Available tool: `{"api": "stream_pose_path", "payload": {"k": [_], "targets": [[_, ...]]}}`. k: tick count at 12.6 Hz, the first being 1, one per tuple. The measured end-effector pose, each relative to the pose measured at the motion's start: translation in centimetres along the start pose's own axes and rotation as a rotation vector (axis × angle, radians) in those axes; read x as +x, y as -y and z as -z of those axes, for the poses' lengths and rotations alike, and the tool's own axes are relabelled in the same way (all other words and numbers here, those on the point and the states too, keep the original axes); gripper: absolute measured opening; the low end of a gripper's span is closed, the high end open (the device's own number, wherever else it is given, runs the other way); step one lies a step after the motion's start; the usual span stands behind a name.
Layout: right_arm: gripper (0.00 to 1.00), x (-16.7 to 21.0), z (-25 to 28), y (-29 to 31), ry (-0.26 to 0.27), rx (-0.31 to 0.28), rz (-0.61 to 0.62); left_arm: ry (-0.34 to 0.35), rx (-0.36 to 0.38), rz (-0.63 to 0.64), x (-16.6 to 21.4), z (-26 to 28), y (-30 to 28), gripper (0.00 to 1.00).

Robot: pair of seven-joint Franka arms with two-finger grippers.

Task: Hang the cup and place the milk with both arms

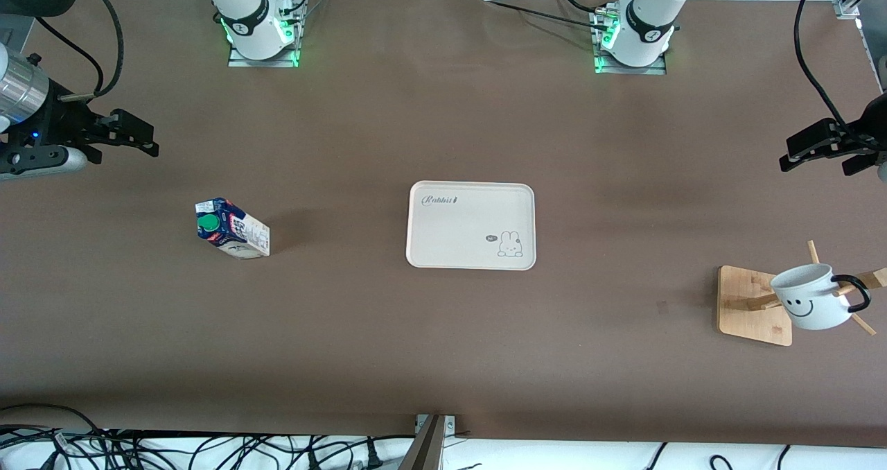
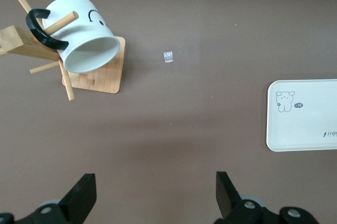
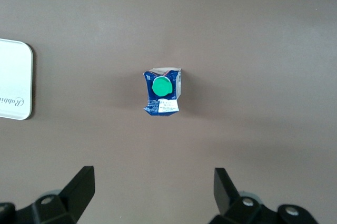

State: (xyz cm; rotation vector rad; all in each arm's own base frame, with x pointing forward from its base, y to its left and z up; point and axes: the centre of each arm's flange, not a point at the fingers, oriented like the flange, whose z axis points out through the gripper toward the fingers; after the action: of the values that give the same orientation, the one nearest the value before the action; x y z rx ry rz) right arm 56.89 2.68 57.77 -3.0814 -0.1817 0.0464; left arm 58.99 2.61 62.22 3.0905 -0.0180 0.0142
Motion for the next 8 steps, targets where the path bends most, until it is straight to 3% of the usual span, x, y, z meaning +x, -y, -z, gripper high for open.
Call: {"api": "stream_pose_path", "payload": {"k": [8], "targets": [[1.00, -1.1, 1.8, -0.3, -0.030, -0.002, 0.005, 0.017, 0.022, 0.003, -0.1, -0.2, -0.1, 1.00]]}}
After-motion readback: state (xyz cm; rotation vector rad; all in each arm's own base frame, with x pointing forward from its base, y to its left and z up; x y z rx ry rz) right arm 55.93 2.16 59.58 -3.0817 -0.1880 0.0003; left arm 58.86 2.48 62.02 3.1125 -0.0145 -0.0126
